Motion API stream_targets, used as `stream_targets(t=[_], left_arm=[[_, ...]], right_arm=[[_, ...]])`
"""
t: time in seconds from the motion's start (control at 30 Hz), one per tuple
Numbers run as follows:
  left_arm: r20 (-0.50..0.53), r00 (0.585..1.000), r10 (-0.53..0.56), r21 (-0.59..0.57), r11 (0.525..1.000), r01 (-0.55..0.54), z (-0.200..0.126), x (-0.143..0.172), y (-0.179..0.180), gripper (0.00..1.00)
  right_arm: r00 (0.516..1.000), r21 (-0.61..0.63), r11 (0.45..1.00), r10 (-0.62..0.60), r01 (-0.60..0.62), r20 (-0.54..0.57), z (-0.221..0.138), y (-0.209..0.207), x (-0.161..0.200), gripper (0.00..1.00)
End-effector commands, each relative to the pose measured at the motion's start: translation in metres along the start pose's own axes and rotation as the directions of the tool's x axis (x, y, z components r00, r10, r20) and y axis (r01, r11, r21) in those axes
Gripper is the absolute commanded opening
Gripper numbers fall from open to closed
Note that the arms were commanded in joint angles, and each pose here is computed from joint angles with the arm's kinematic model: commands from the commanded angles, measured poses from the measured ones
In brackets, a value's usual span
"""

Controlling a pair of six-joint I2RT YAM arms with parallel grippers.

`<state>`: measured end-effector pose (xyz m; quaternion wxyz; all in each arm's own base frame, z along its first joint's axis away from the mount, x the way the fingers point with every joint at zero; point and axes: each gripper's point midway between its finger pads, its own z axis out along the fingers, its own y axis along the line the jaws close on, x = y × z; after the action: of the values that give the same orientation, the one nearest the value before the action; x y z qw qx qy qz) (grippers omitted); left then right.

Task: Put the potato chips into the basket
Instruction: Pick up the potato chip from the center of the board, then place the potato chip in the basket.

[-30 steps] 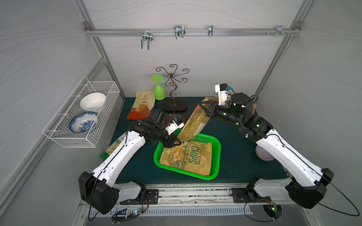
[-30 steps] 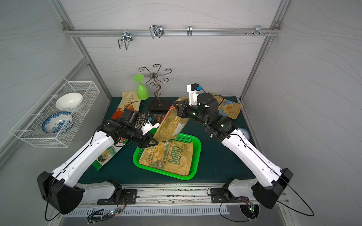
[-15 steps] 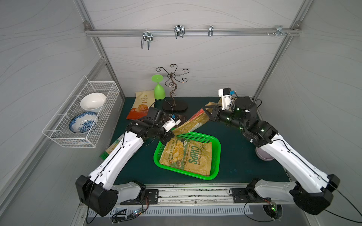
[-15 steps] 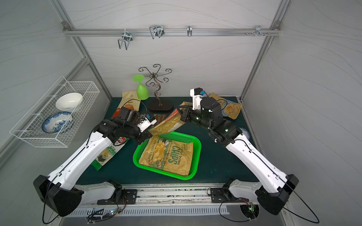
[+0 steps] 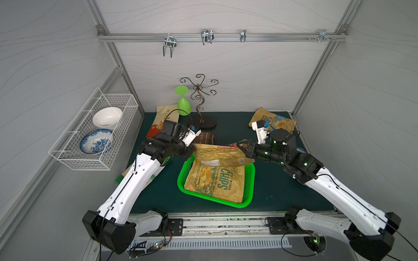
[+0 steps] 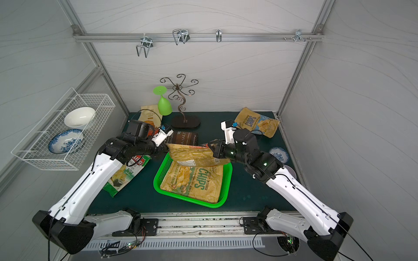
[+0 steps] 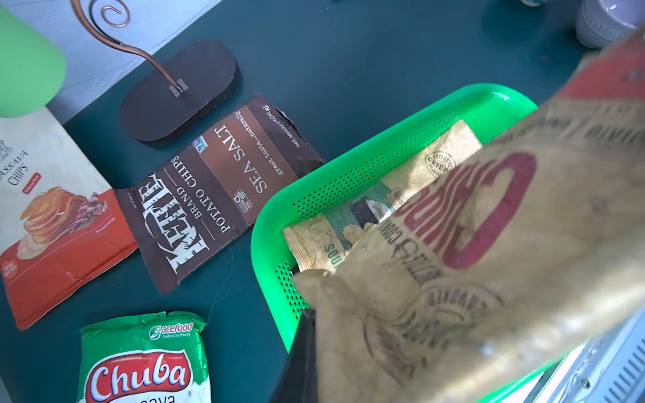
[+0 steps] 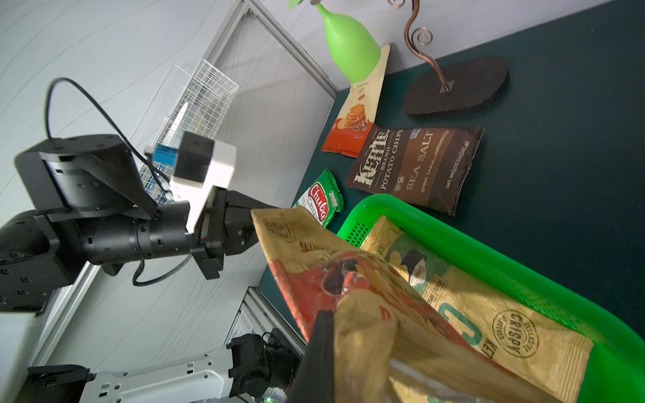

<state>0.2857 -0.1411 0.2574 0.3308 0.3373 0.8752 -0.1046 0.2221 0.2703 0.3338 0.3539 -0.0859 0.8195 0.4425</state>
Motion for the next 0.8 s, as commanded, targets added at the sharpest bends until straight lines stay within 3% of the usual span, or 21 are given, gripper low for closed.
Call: stream_targets(t=[0.0,0.77], left_arm=[[0.046,0.998,-0.047,-0.091,0.995,0.051,-0.009,-0.015,0.025,0.0],[0.054,0.997,-0.047,-0.206,0.977,0.057,0.014,-0.033,0.058,0.0]], right_arm=[[0.999,-0.009,0.999,0.043,-0.043,0.024,-0.008,-0.003,0.001,0.0],[0.997,0.101,0.992,0.078,-0.078,-0.002,0.035,-0.051,0.026,0.0]])
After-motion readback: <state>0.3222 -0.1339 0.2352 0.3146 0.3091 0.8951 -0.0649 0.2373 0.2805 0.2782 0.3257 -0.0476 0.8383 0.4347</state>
